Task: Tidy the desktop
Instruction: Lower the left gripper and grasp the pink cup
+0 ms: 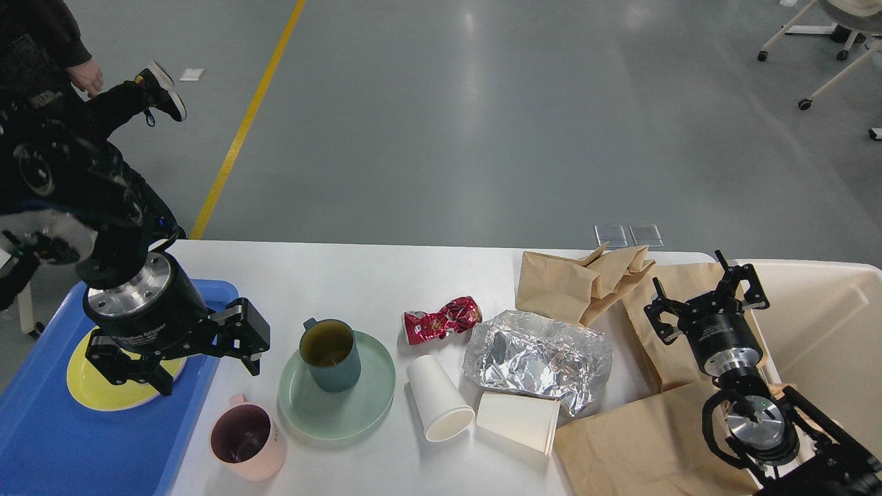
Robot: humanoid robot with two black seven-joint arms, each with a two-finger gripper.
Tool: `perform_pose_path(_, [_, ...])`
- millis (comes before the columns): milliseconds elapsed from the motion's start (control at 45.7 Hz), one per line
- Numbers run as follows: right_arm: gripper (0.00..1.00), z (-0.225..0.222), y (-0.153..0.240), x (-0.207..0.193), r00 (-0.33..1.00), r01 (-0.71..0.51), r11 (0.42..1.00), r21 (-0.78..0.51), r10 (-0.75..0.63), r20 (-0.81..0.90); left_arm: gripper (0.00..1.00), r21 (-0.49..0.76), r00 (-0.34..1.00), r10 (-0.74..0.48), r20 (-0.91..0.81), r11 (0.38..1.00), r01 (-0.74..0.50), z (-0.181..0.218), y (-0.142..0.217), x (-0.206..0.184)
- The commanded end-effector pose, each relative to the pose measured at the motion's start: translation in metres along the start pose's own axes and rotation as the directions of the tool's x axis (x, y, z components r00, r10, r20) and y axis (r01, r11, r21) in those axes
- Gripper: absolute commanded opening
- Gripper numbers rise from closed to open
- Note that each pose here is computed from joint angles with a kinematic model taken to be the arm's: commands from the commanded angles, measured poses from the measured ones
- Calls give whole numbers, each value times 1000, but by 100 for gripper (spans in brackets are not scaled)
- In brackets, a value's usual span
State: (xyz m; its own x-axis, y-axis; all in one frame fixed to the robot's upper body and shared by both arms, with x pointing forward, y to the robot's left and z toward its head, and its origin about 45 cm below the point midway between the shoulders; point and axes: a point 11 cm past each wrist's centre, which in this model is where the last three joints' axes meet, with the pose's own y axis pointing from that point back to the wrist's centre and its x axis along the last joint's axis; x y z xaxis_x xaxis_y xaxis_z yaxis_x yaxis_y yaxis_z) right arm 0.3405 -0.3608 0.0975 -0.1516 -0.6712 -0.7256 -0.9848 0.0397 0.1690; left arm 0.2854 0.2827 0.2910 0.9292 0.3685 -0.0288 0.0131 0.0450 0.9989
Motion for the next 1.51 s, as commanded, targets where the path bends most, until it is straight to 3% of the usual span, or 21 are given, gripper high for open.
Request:
perform_pose_path(0, [100,0,0,0,1000,0,1000,0,0,0,98,22,999,20,-26,1000,-19,-30,-39,0])
perform_pose_path(263, [100,0,0,0,1000,0,1000,0,0,0,96,37,997,64,-39,997,-63,-50,-110,-6])
perform_pose_path(656, [100,0,0,0,1000,0,1000,0,0,0,96,88,997,74,-31,994,-71,-65,-148,-3])
perform_pose_path(853, [100,0,0,0,1000,0,1000,0,0,0,87,82,996,87,-34,993,-84,-64,-168,-7])
perform_pose_path(941, [100,0,0,0,1000,0,1000,0,0,0,77,81,996,87,-32,993,-84,-65,-171,-7])
perform_pose_path(1269, [100,0,0,0,1000,0,1000,0,0,0,23,67,997,77,-6,995,-76,-61,-177,-10])
perform_pose_path(1488, [100,0,0,0,1000,0,1000,0,0,0,0,84,996,94,-7,992,-93,-63,-179,-4])
